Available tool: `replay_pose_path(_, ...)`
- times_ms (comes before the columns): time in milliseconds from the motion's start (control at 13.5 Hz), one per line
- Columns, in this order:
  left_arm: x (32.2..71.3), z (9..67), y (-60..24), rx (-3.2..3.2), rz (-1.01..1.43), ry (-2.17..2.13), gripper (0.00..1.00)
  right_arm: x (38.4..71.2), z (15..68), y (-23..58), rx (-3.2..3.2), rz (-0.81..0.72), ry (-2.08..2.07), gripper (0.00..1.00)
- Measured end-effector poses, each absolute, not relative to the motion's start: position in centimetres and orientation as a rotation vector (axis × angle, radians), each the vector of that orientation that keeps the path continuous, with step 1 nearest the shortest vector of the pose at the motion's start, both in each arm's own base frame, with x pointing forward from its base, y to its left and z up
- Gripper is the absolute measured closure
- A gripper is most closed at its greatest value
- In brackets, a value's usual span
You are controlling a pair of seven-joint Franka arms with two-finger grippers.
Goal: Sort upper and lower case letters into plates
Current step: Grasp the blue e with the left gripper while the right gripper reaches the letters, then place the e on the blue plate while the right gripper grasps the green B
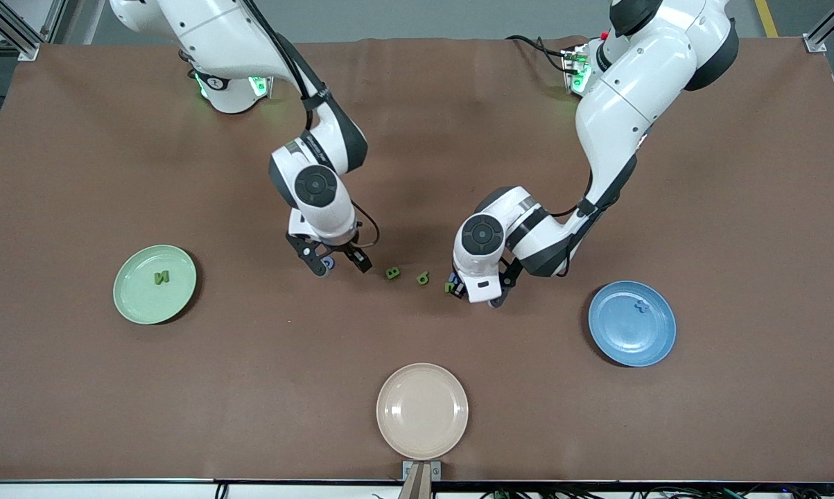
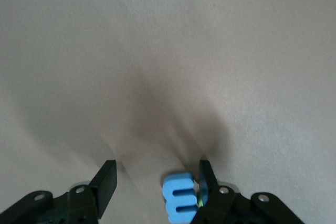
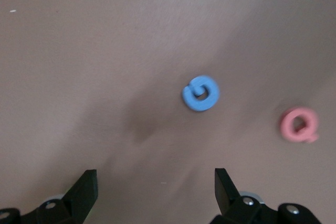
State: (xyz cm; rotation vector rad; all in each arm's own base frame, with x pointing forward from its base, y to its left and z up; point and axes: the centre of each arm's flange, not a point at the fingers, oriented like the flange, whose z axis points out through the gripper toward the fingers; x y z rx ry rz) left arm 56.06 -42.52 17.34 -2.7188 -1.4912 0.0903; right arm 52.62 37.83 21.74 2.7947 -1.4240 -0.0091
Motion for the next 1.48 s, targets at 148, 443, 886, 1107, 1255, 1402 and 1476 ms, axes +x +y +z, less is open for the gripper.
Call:
replay_pose_path(148, 55.8, 17.3, -43.2, -2.737, 0.088, -1.492, 0.33, 53.9, 21.1, 39.7, 2.762, 0.010, -1.528, 0.02)
replay_pose_path(443, 55.7, 17.3, -43.8, -2.764, 0.085, -1.497, 0.44, 55.4, 20.9, 42.3, 2.749, 0.035, -1.621, 0.02)
replay_pose_path(886, 56.4, 17.8, -43.6, -2.798, 0.007, -1.451, 0.73, 54.6, 18.8, 44.5, 2.753, 0.023, -1.584, 0.15)
replay_pose_path(1107, 60.0, 20.1, -40.4, -2.849, -0.140, -1.376, 0.73, 53.9, 18.7, 45.1, 2.746, 0.008, -1.561, 0.31)
replay_pose_path(1255, 62.9, 23.3, -36.5, -2.894, -0.199, -1.259, 0.73, 53.6, 18.7, 45.4, 2.749, 0.006, -1.551, 0.34)
replay_pose_path(1402, 65.1, 26.0, -32.0, -2.904, -0.224, -1.113, 0.73, 53.5, 18.6, 45.4, 2.748, 0.005, -1.550, 0.34)
replay_pose_path(1476, 65.8, 27.0, -29.9, -2.907, -0.219, -1.037, 0.73, 53.5, 18.6, 45.4, 2.747, 0.005, -1.550, 0.36)
